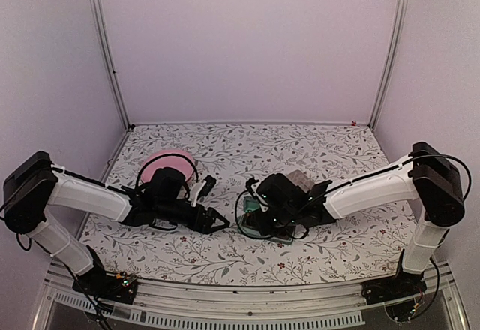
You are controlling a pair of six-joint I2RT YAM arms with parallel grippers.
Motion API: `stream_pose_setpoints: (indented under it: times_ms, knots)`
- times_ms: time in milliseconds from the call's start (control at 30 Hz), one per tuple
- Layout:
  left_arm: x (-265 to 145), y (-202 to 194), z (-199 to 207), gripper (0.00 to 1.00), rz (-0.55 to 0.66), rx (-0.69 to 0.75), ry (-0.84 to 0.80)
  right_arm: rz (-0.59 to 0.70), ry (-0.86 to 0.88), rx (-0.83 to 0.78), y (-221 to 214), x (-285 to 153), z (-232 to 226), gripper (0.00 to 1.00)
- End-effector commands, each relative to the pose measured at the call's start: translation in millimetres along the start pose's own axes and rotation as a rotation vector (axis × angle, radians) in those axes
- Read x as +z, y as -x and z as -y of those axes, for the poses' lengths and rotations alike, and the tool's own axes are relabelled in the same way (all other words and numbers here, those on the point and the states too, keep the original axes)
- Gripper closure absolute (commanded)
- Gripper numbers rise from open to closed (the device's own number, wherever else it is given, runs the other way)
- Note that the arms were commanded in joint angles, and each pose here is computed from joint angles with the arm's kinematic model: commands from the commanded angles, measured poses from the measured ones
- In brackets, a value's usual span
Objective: Organize the sunglasses
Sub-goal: Adjust the sunglasses in the sunglasses case.
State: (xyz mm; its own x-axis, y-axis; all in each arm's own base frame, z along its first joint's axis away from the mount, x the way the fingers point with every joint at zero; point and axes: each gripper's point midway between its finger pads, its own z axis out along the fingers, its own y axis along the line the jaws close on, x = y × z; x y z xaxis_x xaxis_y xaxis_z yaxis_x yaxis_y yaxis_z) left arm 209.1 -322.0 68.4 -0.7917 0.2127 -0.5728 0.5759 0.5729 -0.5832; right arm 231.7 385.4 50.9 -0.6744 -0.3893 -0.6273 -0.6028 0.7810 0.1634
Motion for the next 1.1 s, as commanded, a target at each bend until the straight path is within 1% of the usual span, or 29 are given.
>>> stream_pose_setpoints:
  times_ms: [0, 467, 600, 1067]
  knots:
    - [-1.3, -4.3, 0.8, 0.23, -0.004, 0.012, 0.003, 0.026, -0.042, -0.005, 9.4, 5.0, 6.0, 0.7]
    - [1.7, -7.0, -1.4, 0.23, -0.016, 0.014, 0.005, 0.037, -0.088, -0.02, 7.6, 6.7, 13.2, 0.69]
    - [3.0, -7.3, -1.8, 0.23, -0.021, 0.013, 0.003, 0.035, -0.108, -0.036, 5.5, 6.3, 14.6, 0.66]
    - [8.1, -8.3, -2.1, 0.23, -0.032, 0.015, -0.005, 0.016, -0.125, -0.037, -10.8, 1.6, 17.0, 0.51]
